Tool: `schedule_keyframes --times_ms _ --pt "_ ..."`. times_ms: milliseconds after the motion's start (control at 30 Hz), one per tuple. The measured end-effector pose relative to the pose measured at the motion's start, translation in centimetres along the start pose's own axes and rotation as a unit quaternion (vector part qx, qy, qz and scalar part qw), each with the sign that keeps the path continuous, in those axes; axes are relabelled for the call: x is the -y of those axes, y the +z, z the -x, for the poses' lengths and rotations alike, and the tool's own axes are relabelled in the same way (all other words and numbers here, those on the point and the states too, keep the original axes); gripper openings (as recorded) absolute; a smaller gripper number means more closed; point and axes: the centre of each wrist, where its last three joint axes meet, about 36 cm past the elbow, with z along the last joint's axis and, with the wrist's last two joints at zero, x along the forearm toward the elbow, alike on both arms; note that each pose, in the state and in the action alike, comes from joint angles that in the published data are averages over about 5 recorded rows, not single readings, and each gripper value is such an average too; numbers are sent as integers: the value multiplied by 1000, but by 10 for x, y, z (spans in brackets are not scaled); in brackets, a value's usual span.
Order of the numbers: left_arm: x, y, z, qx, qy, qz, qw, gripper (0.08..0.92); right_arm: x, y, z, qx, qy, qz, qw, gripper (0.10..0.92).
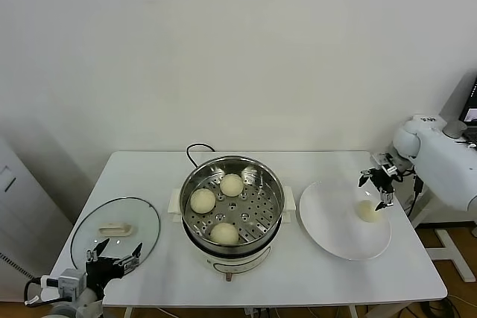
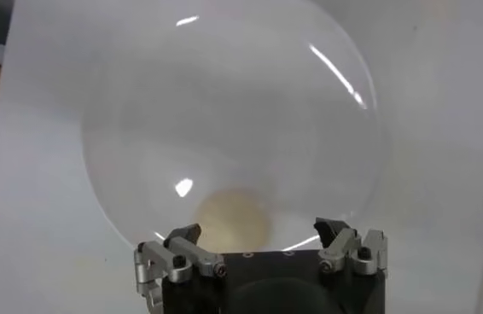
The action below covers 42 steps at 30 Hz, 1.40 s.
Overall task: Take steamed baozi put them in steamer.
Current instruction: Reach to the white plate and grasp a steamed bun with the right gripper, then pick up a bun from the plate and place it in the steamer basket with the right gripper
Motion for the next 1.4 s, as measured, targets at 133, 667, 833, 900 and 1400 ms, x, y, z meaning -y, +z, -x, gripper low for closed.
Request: schedule_keyframes --times_ms 133,667,833,900,1400 --pt "0 1 0 -1 -1 0 1000 823 -3 2 11 -4 -3 6 1000 823" --pt "-1 2 0 -3 -1 0 1000 823 -10 4 42 -7 -19 18 1000 621" --pt "-1 2 -1 -4 -2 0 1000 823 -10 3 44 -5 -16 19 1000 510" --pt "-1 2 -1 -4 -2 -1 1000 823 -10 3 44 -4 -15 20 1000 498" --pt "3 -2 -5 -2 -3 -2 1000 823 7 -20 -29 22 9 36 999 492"
